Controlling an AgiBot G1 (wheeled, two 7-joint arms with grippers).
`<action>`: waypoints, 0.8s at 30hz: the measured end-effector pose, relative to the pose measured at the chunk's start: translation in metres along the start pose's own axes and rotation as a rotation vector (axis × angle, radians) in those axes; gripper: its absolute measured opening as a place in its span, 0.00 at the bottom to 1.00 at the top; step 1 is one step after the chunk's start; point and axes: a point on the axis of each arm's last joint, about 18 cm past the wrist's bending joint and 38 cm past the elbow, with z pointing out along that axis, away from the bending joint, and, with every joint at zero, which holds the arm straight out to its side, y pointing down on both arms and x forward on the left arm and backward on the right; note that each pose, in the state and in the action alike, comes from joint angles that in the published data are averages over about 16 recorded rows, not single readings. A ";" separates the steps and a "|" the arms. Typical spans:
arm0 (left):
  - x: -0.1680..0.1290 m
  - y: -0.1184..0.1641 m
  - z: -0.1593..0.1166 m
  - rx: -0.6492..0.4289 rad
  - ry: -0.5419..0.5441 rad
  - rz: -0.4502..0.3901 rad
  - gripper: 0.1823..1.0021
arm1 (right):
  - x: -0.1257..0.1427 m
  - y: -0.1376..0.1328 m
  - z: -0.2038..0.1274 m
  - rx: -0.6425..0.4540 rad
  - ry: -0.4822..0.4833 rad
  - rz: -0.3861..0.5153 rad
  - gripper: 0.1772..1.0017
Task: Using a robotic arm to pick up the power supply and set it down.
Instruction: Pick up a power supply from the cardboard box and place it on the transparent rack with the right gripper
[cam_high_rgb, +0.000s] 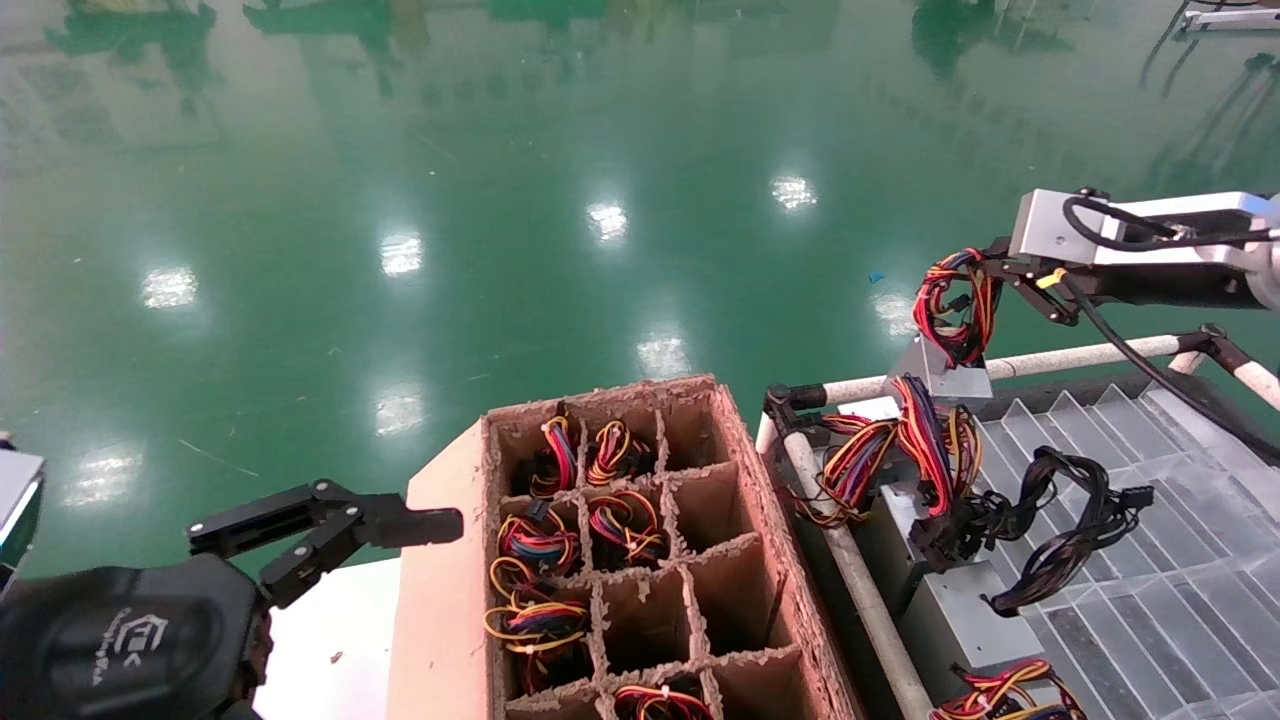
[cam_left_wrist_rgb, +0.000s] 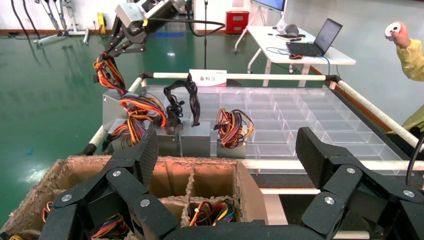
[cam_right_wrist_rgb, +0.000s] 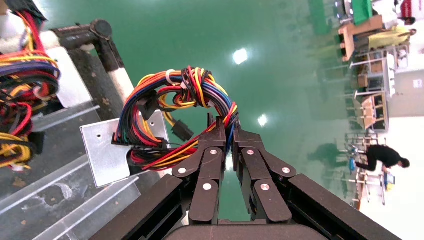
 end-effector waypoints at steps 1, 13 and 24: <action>0.000 0.000 0.000 0.000 0.000 0.000 1.00 | -0.001 0.001 0.000 -0.001 0.000 0.004 0.03; 0.000 0.000 0.000 0.000 0.000 0.000 1.00 | -0.006 0.004 -0.001 0.024 0.005 0.053 0.02; 0.000 0.000 0.000 0.000 0.000 0.000 1.00 | -0.006 -0.005 0.003 0.053 0.003 0.069 0.02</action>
